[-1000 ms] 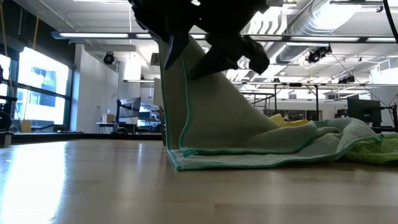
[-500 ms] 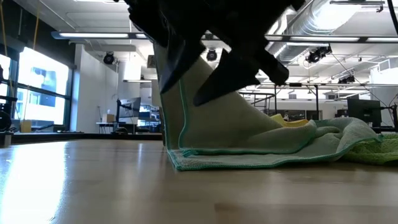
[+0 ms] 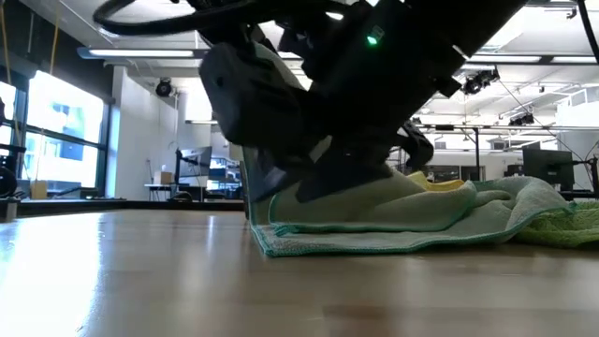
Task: Fold microfiber towels
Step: Fold the light green towel
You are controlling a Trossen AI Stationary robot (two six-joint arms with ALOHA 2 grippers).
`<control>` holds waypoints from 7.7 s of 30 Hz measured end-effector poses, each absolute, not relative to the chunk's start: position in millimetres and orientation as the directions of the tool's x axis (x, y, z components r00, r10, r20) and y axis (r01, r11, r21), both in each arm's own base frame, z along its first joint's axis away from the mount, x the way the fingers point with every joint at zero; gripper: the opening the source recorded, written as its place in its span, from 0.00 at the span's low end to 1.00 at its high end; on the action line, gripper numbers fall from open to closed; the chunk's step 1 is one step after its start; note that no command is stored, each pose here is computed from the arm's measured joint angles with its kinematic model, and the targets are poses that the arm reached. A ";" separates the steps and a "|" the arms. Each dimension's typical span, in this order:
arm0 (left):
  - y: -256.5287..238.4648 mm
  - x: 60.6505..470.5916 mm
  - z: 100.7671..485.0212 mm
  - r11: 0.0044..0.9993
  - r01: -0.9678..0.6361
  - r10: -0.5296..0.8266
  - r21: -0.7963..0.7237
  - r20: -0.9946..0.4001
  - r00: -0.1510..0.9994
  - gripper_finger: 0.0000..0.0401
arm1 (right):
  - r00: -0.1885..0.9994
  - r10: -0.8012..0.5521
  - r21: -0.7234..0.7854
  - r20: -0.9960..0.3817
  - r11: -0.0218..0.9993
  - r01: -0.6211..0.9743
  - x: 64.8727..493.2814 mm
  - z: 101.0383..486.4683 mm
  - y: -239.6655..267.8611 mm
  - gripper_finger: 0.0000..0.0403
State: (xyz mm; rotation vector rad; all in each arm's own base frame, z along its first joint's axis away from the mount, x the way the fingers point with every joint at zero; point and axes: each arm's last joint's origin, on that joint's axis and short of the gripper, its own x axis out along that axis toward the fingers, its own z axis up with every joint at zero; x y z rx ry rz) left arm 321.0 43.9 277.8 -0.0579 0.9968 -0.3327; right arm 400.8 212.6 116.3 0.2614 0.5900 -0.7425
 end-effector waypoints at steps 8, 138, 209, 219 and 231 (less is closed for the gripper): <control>44.1 322.0 278.3 0.948 0.250 -0.299 -0.194 -0.809 0.506 0.00 | 0.510 -0.542 -0.127 -0.667 0.758 0.640 392.1 112.3 208.9 0.55; 3.3 324.2 267.2 0.927 0.302 -0.347 -0.223 -0.816 0.462 0.00 | 0.317 -0.433 -0.018 -0.844 0.613 0.790 430.4 114.6 138.9 0.04; -7.4 315.4 266.2 0.927 0.245 -0.363 -0.285 -0.849 0.384 0.00 | 0.342 -0.072 0.199 -0.937 0.695 0.691 443.0 169.1 183.9 0.00; -7.2 315.4 266.2 0.926 0.254 -0.362 -0.280 -0.849 0.384 0.00 | 0.379 -0.076 0.230 -0.922 0.679 0.697 445.0 162.1 184.8 0.07; -7.2 315.4 266.2 0.926 0.253 -0.362 -0.280 -0.849 0.384 0.00 | 0.327 -0.111 0.160 -0.939 0.698 0.698 439.4 160.3 182.3 0.26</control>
